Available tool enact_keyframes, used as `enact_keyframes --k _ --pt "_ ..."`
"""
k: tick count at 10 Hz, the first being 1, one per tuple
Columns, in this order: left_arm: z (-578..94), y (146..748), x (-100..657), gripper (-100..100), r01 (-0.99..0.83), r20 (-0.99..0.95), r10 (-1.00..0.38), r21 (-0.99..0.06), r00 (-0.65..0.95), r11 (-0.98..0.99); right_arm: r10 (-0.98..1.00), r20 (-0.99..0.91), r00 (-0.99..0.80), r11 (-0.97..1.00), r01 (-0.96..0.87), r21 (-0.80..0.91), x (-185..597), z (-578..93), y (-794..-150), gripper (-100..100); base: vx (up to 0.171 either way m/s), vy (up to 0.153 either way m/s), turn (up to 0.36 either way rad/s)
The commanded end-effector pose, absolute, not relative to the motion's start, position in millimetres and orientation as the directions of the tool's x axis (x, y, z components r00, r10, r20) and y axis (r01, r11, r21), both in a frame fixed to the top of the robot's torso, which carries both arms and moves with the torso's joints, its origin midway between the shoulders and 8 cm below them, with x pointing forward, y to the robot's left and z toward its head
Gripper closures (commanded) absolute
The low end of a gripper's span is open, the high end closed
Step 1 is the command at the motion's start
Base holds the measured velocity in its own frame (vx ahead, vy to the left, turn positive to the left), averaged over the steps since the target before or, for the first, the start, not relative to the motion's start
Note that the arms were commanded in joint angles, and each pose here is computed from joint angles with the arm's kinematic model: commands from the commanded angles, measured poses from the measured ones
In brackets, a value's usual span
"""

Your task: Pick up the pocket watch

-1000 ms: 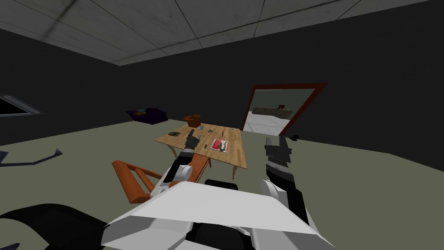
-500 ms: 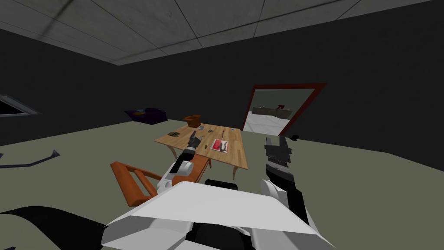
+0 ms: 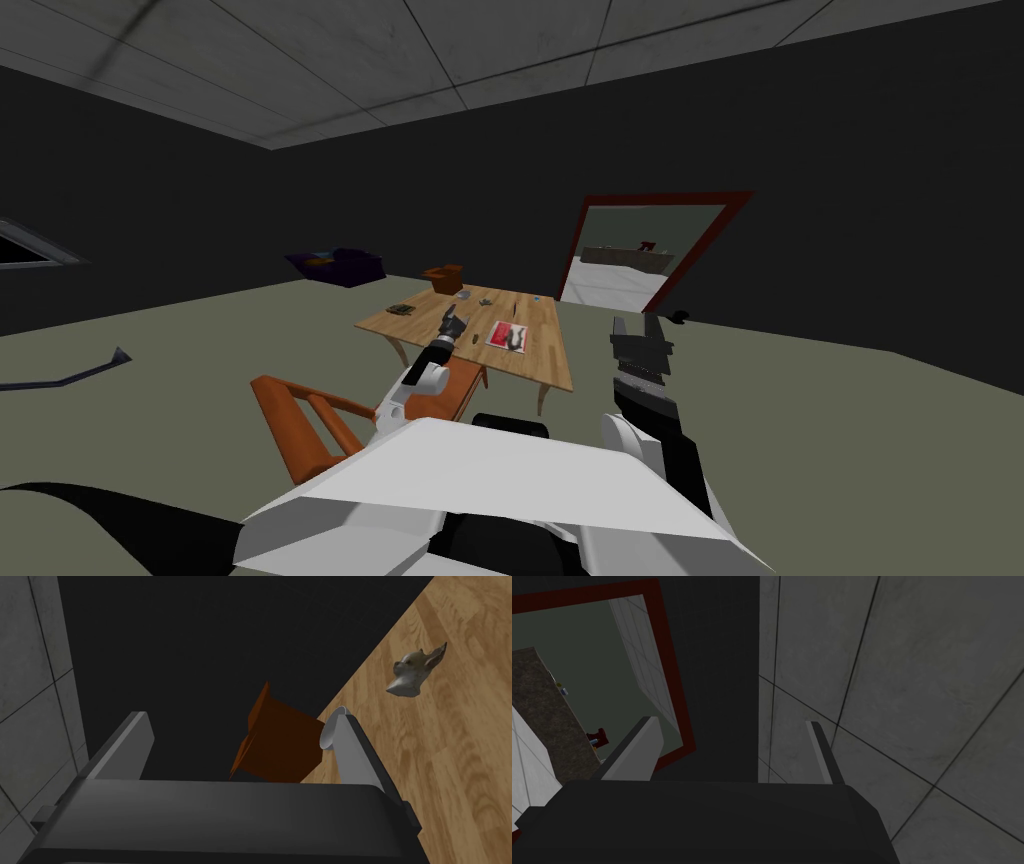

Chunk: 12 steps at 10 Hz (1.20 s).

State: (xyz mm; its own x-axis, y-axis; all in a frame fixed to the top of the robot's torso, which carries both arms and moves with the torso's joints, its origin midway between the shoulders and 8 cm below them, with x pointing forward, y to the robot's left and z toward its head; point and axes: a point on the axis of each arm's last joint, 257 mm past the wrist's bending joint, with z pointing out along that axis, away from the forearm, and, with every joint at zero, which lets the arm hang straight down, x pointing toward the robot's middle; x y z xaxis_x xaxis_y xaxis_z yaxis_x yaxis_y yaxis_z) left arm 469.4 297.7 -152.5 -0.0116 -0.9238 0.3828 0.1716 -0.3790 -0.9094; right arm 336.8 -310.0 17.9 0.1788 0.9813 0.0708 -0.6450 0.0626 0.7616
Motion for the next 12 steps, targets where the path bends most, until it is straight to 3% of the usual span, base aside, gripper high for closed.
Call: enact_keyframes --k 1,7,12 --pt "-174 301 481 -100 0.116 0.443 -0.896 -0.891 0.011 -0.439 0.981 0.071 0.179 0.063 -0.645 0.762 337 18 -310 0 0.014 0.023 -0.013" --pt "-228 309 504 -100 -0.007 0.577 -0.811 -0.815 0.094 -0.58 0.981 0.071 0.179 0.063 -0.645 0.762 337 18 -310 0 0.011 0.017 -0.008" --pt "-283 312 528 -100 -0.111 0.705 -0.674 -0.669 0.221 -0.735 0.981 0.071 0.179 0.063 -0.645 0.762 337 18 -310 0 0.012 0.02 -0.008"
